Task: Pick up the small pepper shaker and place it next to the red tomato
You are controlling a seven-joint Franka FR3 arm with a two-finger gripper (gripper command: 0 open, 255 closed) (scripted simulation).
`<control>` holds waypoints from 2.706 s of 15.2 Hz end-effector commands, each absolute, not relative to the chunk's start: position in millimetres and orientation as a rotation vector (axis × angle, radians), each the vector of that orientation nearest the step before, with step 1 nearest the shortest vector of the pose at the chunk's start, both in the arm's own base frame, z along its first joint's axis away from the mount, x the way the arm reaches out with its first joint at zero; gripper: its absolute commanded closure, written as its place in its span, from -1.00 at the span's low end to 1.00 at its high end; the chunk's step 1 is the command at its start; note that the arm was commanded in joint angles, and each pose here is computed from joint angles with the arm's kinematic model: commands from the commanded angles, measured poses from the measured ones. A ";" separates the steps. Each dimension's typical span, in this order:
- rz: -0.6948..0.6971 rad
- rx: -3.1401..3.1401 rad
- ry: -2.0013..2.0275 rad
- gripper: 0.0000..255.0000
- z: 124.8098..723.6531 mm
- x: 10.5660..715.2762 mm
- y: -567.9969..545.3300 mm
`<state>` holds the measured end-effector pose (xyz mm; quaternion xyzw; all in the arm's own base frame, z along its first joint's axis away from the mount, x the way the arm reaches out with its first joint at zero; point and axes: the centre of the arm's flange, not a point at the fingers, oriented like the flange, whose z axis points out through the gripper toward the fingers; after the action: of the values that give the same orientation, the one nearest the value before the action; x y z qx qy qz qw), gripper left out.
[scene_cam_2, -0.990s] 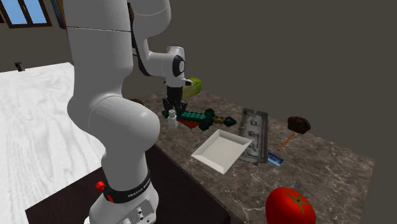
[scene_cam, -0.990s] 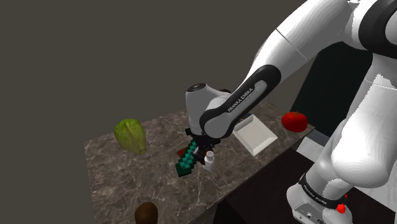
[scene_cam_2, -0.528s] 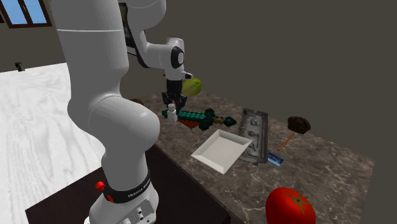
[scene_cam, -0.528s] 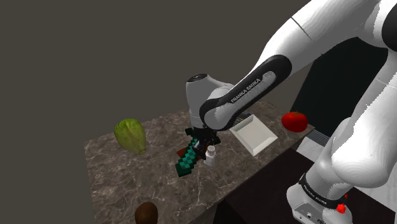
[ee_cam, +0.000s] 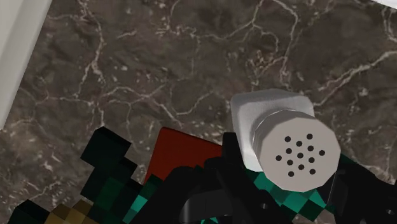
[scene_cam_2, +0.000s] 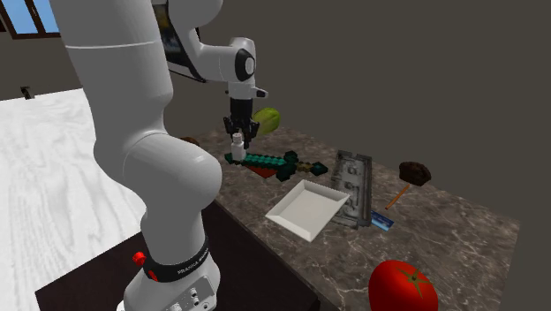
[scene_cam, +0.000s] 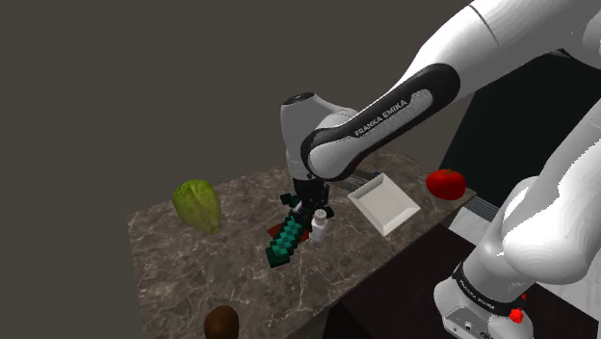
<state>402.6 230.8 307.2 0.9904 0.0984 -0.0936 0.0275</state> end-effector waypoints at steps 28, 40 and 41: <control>-0.290 3.058 0.304 1.00 410.0 390.0 112.6; -0.290 3.058 0.304 1.00 410.1 374.9 -45.0; -0.290 3.058 0.304 1.00 410.1 373.6 -58.1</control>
<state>374.9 -45.3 409.3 0.9904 0.0975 -0.0937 0.0273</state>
